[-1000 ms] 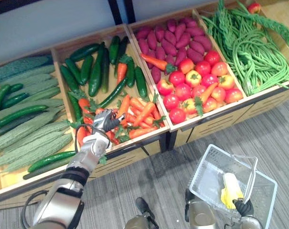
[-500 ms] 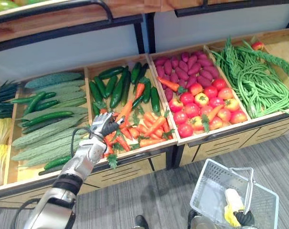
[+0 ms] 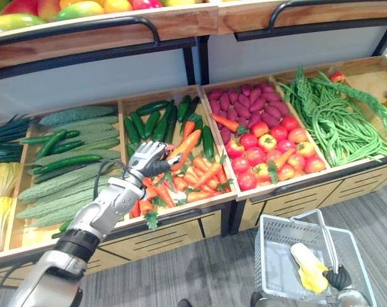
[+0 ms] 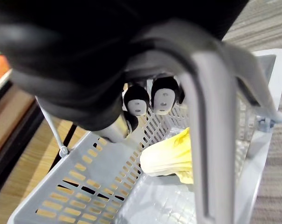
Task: Pick vegetable in the basket
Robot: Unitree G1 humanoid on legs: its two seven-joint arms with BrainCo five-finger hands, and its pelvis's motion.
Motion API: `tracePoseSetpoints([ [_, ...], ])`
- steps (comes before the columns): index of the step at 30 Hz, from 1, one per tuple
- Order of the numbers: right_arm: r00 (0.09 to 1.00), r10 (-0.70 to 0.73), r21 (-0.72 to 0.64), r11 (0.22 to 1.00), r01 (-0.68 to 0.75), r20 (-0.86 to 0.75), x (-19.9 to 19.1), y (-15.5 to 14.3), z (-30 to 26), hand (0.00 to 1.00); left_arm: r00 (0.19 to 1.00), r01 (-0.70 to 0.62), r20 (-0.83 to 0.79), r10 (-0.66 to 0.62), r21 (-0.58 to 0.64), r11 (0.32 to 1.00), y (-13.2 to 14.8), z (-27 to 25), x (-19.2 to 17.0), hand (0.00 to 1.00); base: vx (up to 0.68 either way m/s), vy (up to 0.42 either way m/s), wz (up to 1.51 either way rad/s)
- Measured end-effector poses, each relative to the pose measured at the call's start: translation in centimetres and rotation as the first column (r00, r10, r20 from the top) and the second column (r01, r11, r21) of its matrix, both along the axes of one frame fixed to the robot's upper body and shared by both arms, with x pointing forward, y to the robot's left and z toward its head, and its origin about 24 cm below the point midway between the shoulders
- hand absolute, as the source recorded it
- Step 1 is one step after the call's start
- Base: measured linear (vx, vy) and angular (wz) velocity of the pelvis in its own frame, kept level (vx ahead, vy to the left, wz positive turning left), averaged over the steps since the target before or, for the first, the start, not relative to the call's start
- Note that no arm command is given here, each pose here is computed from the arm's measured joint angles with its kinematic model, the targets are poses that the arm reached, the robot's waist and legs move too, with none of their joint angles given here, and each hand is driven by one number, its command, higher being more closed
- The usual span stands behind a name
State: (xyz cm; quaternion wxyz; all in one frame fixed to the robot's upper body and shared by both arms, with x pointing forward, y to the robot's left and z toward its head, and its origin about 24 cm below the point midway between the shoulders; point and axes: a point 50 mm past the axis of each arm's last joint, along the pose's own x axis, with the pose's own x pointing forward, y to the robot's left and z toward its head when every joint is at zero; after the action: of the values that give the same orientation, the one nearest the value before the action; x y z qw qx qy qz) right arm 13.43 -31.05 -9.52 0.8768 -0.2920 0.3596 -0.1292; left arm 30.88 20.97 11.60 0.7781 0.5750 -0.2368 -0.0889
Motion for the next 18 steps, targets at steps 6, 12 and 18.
tracePoseSetpoints([
  [6, 0.981, 0.174, -0.041, 0.984, -0.171, 0.089, 2.7, -1.2, 3.4, 1.0, 0.984, 0.166, -0.063, -0.166, -0.01, 0.986, -2.9, -1.4, -2.0, 1.0, -0.09, 0.001, -0.41],
  [12, 0.929, 0.343, -0.104, 0.938, -0.33, 0.142, 3.8, -0.5, 6.0, 1.0, 0.93, 0.354, -0.086, -0.357, -0.05, 0.934, -6.4, -1.9, -4.2, 1.0, -0.09, 0.021, -0.31],
  [18, 0.872, 0.479, -0.187, 0.87, -0.456, 0.099, 3.9, -0.9, 8.4, 1.0, 0.849, 0.513, -0.09, -0.52, -0.09, 0.853, -9.5, -2.4, -6.5, 1.0, -0.18, 0.019, -0.14],
])
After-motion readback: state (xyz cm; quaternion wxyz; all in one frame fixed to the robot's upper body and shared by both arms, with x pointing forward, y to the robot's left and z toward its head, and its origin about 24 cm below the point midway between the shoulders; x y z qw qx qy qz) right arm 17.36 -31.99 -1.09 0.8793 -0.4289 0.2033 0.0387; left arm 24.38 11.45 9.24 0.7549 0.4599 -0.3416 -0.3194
